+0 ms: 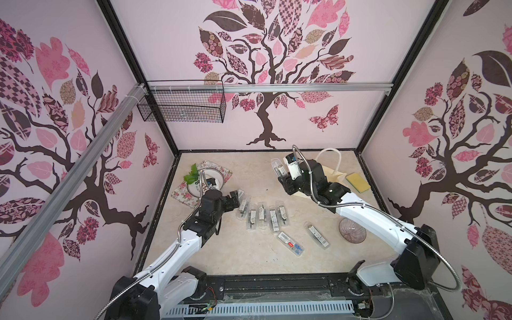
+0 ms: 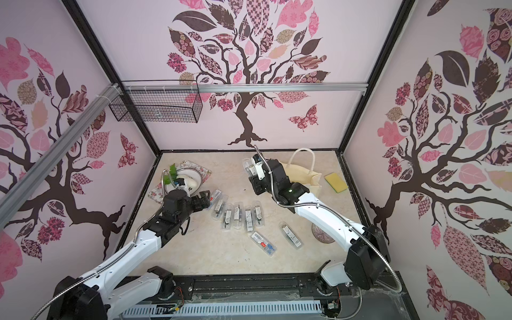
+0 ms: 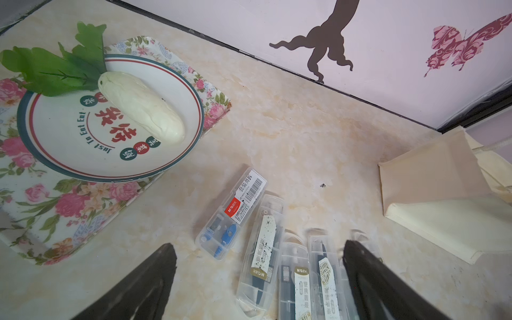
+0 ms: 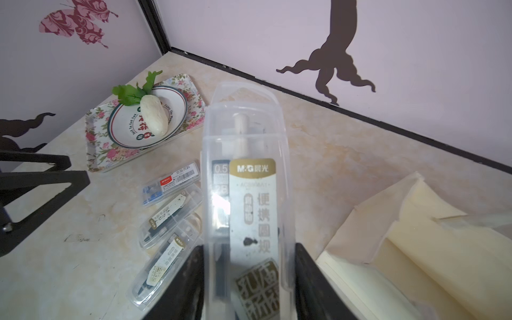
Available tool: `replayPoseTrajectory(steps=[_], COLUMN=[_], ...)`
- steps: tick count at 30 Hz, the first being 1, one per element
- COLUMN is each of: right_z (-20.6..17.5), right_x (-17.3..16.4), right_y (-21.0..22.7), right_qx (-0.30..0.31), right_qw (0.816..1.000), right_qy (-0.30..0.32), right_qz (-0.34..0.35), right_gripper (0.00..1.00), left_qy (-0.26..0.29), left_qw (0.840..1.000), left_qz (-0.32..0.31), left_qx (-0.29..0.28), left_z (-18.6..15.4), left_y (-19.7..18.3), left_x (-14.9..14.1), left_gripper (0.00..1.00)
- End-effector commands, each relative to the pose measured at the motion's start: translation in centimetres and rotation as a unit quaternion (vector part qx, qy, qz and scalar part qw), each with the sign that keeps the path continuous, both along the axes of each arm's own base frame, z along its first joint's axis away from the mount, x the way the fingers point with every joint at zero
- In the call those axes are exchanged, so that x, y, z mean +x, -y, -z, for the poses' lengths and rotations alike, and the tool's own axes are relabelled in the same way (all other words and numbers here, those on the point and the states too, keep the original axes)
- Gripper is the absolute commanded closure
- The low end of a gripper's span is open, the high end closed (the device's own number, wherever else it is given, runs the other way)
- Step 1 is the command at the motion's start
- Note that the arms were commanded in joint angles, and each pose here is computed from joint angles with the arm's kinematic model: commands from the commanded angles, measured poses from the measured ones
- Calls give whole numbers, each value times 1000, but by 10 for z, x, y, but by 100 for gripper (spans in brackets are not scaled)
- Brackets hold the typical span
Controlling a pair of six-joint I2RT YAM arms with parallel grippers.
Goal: Put the compass set into the canvas bag
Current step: Place the compass set in the canvas bag.
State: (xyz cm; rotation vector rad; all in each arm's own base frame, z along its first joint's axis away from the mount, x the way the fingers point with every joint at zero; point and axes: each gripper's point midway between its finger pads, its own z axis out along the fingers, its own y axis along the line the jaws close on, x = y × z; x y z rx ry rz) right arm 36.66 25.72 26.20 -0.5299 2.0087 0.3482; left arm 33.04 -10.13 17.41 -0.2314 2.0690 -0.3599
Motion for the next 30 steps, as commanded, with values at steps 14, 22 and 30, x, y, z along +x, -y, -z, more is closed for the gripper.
replayPoseTrajectory(steps=[14, 22, 30], right_z=[-36, -2, 36], right_x=[62, 65, 62], right_y=[109, 151, 197], right_qx=[-108, -212, -282], right_qw=[979, 957, 935], right_qy=[82, 78, 29], right_qz=[153, 185, 213], right_gripper=[58, 58, 56], left_qy=[7, 11, 6], left_qw=[1000, 1000, 1000], left_qz=[-7, -5, 3], left_qx=[4, 8, 0], left_z=[0, -4, -2], left_y=[-4, -5, 0], left_x=[-4, -4, -3], left_gripper=[3, 3, 3])
